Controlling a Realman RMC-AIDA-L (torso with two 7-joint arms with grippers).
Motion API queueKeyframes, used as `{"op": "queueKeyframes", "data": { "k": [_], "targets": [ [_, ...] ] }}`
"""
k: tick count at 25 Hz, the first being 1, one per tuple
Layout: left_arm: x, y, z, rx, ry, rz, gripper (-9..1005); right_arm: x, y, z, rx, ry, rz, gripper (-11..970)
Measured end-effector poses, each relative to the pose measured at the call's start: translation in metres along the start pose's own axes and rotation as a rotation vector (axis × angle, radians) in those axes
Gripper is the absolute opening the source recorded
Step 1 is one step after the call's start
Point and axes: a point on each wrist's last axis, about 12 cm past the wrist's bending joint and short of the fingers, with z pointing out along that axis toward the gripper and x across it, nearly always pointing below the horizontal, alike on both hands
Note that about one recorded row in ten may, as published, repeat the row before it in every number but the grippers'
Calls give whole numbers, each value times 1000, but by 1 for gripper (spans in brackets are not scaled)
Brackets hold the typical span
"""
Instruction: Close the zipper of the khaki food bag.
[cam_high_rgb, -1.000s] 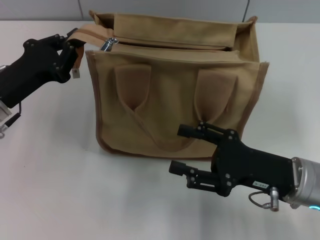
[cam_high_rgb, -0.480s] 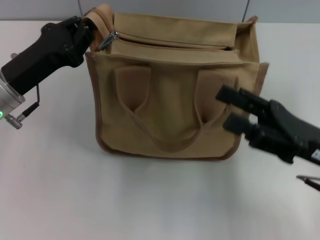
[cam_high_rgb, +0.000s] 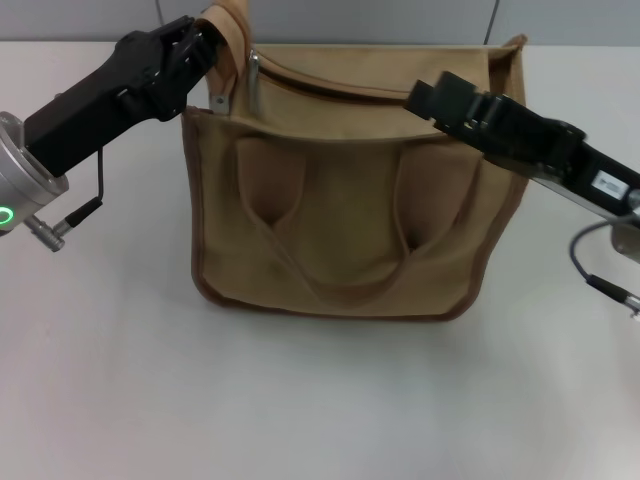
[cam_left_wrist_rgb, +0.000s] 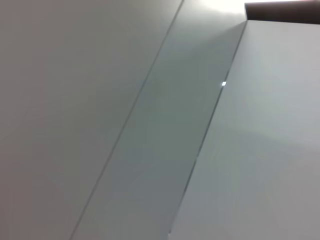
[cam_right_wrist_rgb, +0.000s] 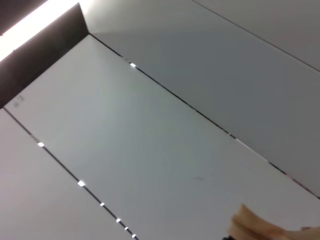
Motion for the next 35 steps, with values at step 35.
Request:
{"op": "queueKeyframes", "data": {
  "k": [35],
  "targets": [
    [-4,2,30,65,44,-41,37,0,-33,63,138,118,-83,748]
  ]
}}
